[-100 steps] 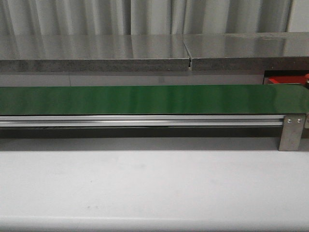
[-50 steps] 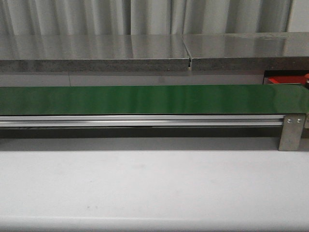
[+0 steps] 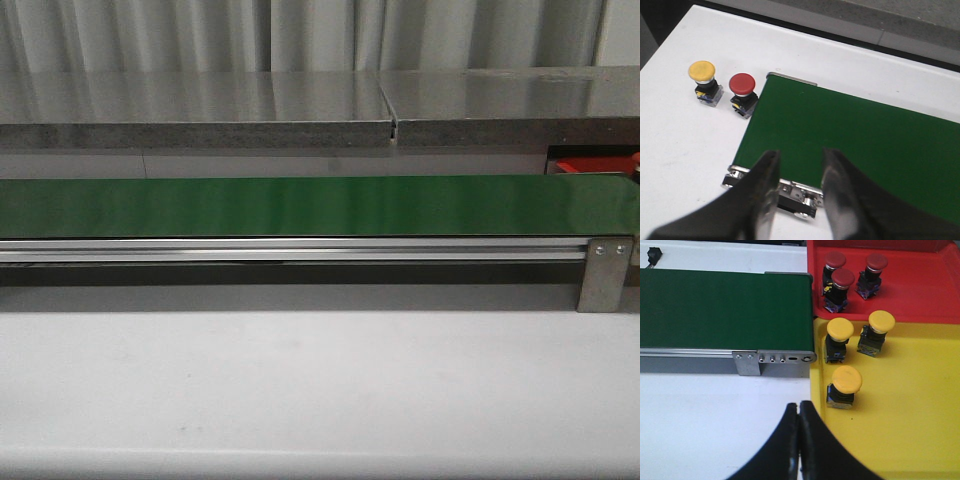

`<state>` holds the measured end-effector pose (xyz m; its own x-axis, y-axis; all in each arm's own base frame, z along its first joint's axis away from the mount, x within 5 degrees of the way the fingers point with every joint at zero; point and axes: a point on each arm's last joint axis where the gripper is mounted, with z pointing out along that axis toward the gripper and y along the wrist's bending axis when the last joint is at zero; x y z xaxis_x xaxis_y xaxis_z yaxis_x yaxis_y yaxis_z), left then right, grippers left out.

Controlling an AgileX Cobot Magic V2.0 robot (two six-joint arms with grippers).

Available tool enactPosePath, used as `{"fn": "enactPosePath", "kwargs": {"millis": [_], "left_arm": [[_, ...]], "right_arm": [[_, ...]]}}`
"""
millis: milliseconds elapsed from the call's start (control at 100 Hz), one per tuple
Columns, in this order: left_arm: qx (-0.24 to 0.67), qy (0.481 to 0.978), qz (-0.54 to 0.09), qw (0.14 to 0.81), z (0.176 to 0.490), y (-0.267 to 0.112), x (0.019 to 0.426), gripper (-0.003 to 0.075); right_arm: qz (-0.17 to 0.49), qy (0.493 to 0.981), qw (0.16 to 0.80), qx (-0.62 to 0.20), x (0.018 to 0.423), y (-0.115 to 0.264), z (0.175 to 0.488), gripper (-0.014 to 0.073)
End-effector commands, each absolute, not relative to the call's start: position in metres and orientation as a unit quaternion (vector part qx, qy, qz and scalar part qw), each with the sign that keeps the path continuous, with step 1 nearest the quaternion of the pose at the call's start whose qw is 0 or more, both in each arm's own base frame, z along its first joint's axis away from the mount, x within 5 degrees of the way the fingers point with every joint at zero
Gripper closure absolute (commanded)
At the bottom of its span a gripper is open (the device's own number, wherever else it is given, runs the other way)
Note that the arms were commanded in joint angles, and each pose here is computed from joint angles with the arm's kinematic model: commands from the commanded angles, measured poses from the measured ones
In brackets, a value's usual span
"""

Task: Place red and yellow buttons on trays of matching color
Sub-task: 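Move the left gripper over the remaining buttons on the table, then lower the left gripper and grasp the red button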

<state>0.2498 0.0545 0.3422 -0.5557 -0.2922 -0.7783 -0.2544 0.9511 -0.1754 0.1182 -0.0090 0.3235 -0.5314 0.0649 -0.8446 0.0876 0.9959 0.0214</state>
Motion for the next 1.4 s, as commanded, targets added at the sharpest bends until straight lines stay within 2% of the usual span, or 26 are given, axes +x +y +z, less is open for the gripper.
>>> {"fn": "enactPosePath", "kwargs": {"millis": [0, 60, 350, 620, 1000, 1390], "left_arm": [[-0.181, 0.853, -0.028, 0.489, 0.361, 0.065, 0.263, 0.0253], [-0.204, 0.851, -0.041, 0.481, 0.36, 0.073, 0.271, 0.021], [-0.335, 0.853, -0.093, 0.389, 0.336, 0.127, 0.31, 0.0261], [-0.387, 0.86, -0.128, 0.307, 0.312, 0.155, 0.356, 0.0261], [-0.468, 0.82, -0.192, 0.267, 0.276, 0.176, 0.412, 0.0261], [-0.472, 0.813, -0.21, 0.268, 0.248, 0.17, 0.445, 0.0261]], "right_arm": [[-0.02, 0.851, 0.523, 0.039, 0.12, -0.01, 0.337, 0.0662], [-0.02, 0.851, 0.523, 0.039, 0.12, -0.01, 0.337, 0.0662], [-0.02, 0.851, 0.523, 0.039, 0.12, -0.01, 0.337, 0.0662], [-0.02, 0.851, 0.523, 0.039, 0.12, -0.01, 0.337, 0.0662], [-0.02, 0.851, 0.523, 0.039, 0.12, -0.01, 0.337, 0.0662], [-0.02, 0.851, 0.523, 0.039, 0.12, -0.01, 0.337, 0.0662]]}}
